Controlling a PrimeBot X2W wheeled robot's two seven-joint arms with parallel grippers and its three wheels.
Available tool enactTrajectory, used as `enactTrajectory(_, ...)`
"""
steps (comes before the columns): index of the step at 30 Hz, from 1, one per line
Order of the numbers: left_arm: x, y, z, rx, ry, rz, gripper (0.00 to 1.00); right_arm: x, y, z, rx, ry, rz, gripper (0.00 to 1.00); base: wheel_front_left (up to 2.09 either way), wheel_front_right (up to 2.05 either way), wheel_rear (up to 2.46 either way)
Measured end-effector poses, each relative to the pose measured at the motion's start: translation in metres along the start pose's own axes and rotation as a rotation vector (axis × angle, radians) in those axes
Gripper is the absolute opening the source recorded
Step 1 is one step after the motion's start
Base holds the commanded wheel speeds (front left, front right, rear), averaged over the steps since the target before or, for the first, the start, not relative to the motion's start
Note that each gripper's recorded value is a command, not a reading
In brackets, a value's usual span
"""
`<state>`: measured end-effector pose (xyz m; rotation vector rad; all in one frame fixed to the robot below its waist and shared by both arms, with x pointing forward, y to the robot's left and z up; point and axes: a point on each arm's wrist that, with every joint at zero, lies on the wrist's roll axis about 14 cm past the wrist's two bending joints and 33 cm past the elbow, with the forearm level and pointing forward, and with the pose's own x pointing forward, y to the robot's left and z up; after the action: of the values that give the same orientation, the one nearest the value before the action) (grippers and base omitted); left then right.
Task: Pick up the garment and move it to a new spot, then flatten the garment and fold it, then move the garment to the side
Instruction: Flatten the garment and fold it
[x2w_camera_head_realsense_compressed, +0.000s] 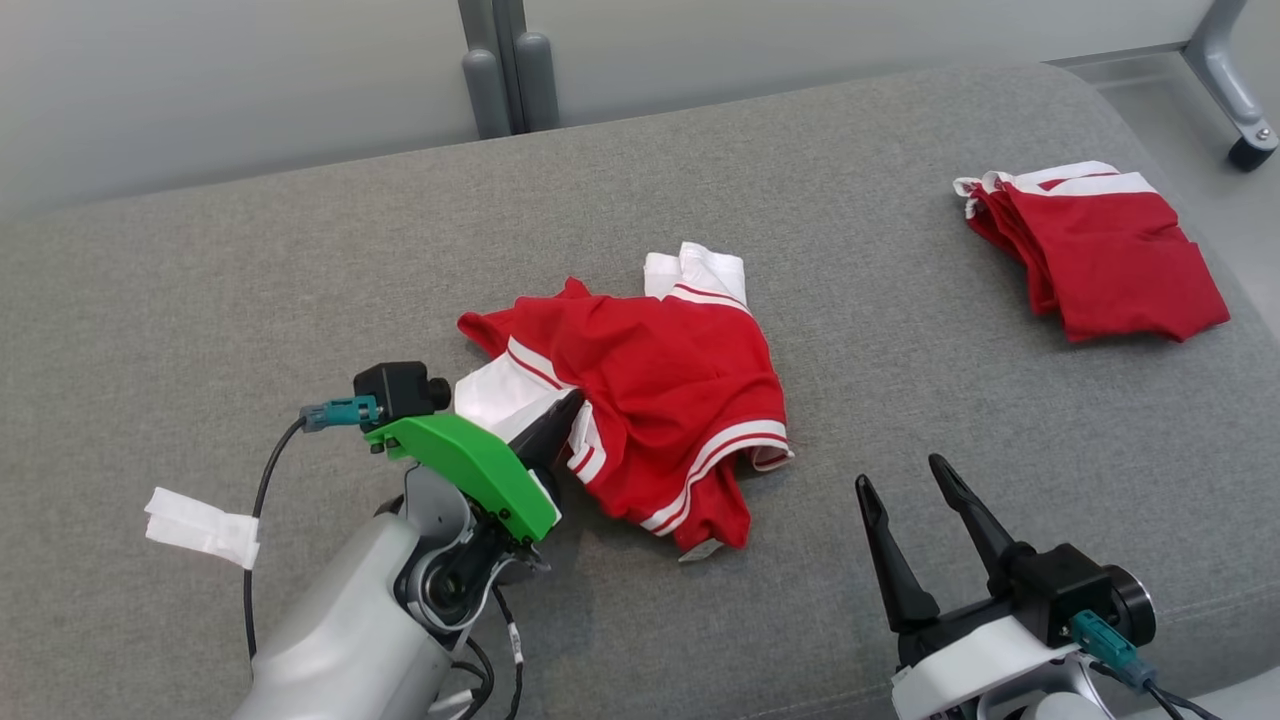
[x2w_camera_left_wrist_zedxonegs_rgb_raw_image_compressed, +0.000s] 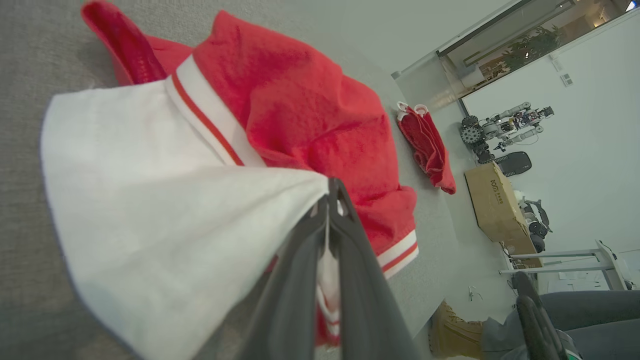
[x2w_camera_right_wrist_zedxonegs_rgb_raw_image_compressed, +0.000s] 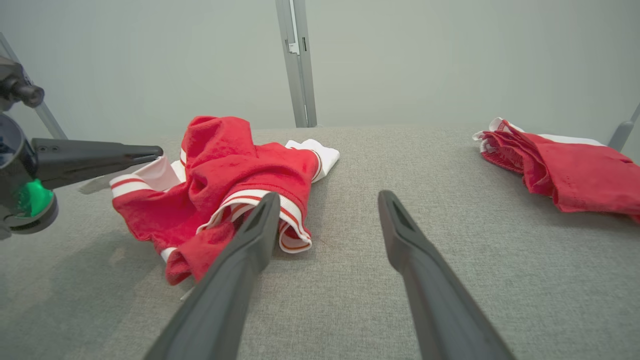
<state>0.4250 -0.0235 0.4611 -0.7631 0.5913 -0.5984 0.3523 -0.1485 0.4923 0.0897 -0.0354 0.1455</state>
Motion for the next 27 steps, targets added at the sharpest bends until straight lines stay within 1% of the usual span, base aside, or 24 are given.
enactTrajectory(9,0.004,-0.026,0.003,0.024,-0.011,-0.081,0.00,-0.002,-0.005,0.001,0.004,-0.003,-0.016,1.00,0.00,0.00,0.00)
enactTrajectory(13,0.005,-0.045,0.006,0.053,-0.019,-0.134,0.00,-0.002,-0.006,0.001,0.003,-0.003,-0.021,1.00,0.00,0.00,0.00)
enactTrajectory(15,0.006,-0.054,0.001,0.073,0.002,-0.153,0.00,-0.002,-0.006,0.001,0.003,-0.003,-0.020,1.00,0.00,0.00,0.00)
enactTrajectory(19,0.011,-0.067,-0.029,0.091,0.094,-0.175,0.00,-0.002,-0.004,0.000,0.005,-0.001,-0.014,1.00,0.00,0.00,0.00)
enactTrajectory(22,0.015,-0.068,-0.054,0.093,0.164,-0.167,0.00,-0.001,-0.002,0.000,0.007,0.000,-0.010,1.00,0.00,0.00,0.00)
enactTrajectory(27,0.018,-0.048,-0.093,0.110,0.280,-0.105,0.00,-0.002,-0.008,0.001,0.007,-0.001,-0.028,1.00,0.00,0.00,0.00)
